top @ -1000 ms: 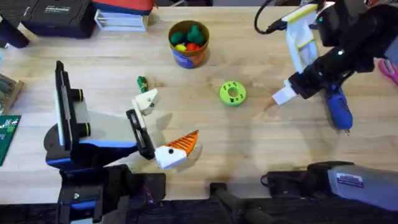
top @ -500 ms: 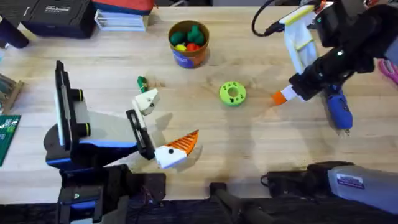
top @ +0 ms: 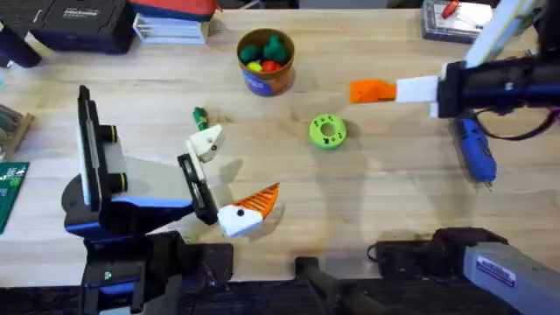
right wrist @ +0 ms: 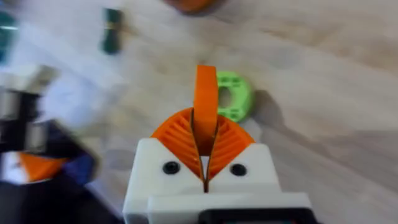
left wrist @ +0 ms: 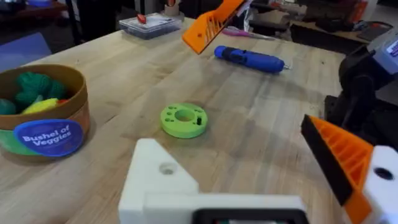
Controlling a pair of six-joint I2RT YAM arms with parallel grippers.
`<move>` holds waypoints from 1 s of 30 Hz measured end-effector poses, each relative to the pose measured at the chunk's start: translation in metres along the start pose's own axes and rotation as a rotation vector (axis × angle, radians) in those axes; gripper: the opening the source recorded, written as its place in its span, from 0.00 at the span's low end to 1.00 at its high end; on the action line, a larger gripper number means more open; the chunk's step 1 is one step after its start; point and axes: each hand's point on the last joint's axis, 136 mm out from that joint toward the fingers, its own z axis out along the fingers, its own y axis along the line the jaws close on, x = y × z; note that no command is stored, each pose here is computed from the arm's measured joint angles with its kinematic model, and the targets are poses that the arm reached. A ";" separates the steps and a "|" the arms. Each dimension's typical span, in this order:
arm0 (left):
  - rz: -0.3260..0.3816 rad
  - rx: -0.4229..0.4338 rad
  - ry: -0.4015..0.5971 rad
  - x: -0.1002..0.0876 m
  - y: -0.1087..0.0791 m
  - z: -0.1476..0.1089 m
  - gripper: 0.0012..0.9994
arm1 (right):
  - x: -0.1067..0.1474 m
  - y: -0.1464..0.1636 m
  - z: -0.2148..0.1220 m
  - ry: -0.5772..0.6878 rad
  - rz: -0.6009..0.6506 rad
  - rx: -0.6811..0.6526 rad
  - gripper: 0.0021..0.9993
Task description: Pick up the gripper from the table and insert it into the empty holder that is missing its gripper. Then pick up a screw, insert it into the mounting hole, and use the screwdriver to tighten it. Finally, clean up the table by picking up the vegetable and placing it into the bucket.
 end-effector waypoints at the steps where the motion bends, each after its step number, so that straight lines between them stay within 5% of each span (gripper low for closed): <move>1: 0.000 0.000 0.000 0.000 0.000 0.000 0.99 | 0.003 0.008 0.007 0.012 0.038 -0.067 0.01; 14: 0.000 0.000 0.000 0.000 0.000 0.000 0.99 | 0.029 0.080 0.061 0.251 0.403 -0.637 0.01; 30: 0.000 0.000 0.000 0.000 0.000 0.000 0.99 | 0.043 0.113 0.101 0.469 0.527 -0.866 0.01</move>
